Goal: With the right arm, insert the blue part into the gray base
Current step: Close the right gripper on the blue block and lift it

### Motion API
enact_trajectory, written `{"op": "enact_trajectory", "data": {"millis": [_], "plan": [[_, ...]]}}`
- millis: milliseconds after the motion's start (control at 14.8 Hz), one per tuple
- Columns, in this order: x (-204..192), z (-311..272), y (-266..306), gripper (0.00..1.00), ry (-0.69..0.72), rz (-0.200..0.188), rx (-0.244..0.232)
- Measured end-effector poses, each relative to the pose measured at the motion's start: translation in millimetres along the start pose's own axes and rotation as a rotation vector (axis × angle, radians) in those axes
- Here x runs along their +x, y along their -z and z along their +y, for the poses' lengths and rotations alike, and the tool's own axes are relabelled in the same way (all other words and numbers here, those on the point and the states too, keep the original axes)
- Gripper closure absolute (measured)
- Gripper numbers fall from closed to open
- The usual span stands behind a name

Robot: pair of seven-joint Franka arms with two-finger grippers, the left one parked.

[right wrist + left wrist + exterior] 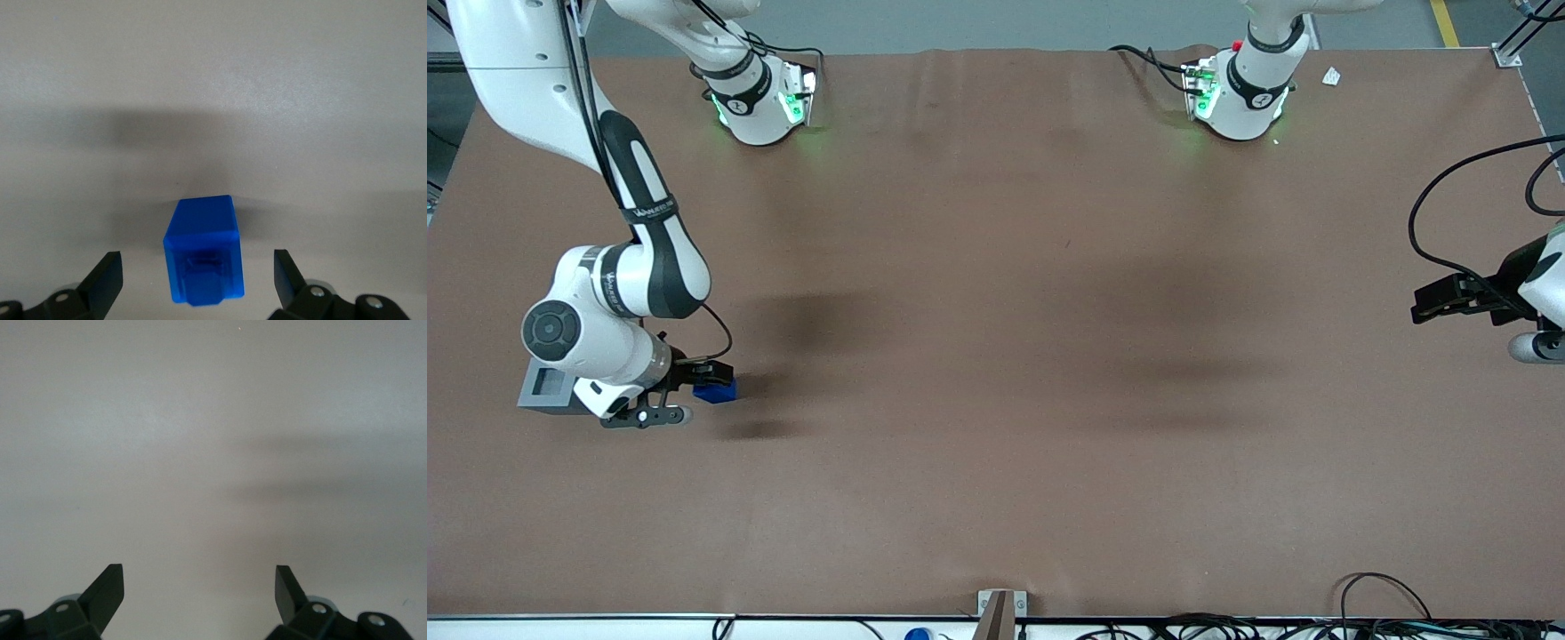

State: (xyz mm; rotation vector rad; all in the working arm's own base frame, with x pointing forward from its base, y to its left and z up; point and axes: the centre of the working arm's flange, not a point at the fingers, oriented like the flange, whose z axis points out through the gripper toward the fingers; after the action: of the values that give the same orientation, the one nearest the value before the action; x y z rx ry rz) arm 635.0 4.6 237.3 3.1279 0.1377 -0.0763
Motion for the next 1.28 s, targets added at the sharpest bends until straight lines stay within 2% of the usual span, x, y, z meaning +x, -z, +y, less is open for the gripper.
{"op": "enact_trajectory", "data": {"millis": [337,674,809,876,1011,1079,1146,1281], "plan": [[-0.8,1.0,-15.4,0.00,0.006,-0.015,0.000],[-0.8,1.0,-15.5,0.06,0.010,-0.015,0.000],[-0.7,1.0,-15.4,0.16,0.013,-0.015,0.000],[-0.6,1.0,-15.3,0.16,0.014,-0.015,0.000],[-0.2,1.0,-14.8,0.30,0.017,-0.013,0.000],[-0.2,1.0,-14.7,0.30,0.019,-0.013,0.000],[-0.1,1.0,-14.6,0.34,0.022,-0.013,0.000],[0.2,1.1,-14.1,0.49,0.024,-0.012,-0.001]]}}
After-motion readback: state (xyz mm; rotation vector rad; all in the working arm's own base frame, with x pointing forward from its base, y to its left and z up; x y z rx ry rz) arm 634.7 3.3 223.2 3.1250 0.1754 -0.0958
